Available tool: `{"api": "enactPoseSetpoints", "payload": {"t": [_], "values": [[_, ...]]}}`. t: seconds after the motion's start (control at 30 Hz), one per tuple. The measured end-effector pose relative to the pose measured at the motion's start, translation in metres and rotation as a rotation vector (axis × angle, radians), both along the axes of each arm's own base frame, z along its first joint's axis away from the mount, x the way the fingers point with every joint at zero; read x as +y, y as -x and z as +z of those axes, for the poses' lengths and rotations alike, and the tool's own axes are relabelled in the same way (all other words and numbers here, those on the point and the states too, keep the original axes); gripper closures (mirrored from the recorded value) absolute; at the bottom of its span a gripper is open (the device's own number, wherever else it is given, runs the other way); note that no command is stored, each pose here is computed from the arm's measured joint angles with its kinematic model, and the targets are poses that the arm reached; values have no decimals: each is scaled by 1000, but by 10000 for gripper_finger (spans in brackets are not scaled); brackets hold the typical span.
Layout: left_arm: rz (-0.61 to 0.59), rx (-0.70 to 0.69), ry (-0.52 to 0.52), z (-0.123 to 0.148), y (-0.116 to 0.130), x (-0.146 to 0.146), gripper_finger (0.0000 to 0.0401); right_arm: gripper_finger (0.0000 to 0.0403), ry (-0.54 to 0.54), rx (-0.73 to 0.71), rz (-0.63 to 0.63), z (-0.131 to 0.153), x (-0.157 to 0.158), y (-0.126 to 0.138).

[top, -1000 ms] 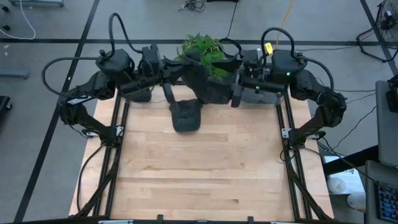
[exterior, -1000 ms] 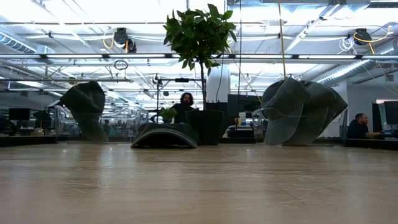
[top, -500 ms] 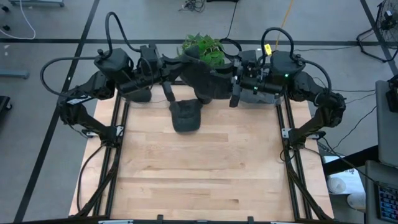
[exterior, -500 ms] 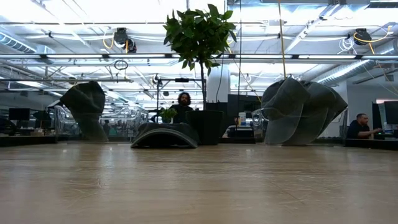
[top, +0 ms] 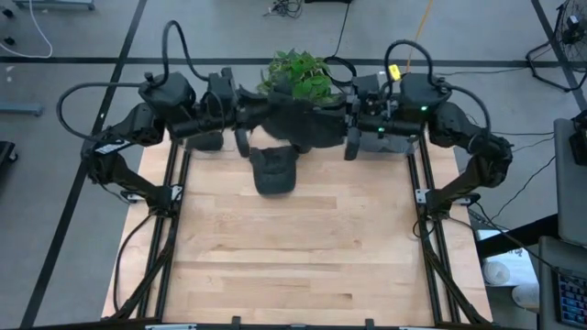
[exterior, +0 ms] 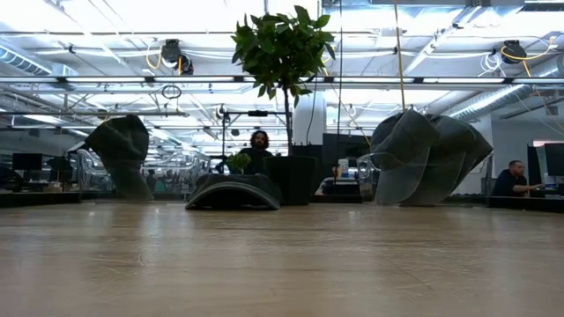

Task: Pick & Place hat
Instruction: Put the bottom black cap into the left transparent bin

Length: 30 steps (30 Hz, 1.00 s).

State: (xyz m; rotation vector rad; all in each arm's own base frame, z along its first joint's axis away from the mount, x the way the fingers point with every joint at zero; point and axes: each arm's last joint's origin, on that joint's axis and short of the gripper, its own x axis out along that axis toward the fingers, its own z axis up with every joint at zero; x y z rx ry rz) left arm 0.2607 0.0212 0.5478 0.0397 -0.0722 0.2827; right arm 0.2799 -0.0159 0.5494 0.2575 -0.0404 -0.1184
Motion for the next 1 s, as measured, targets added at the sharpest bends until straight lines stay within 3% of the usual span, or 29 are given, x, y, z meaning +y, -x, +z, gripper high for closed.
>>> {"api": "enactPoseSetpoints", "payload": {"t": [0.2,0.47,0.8,1.0], "values": [[-65,121,38,-8,13,-3,277,392,-20,40,50,4,1,25],[-137,77,33,0,26,-7,194,392,-65,153,185,-4,1,33],[-283,91,63,0,27,-11,96,392,-113,256,391,-18,4,24],[-307,128,109,-5,27,-12,78,392,-156,284,464,-27,4,5]]}}
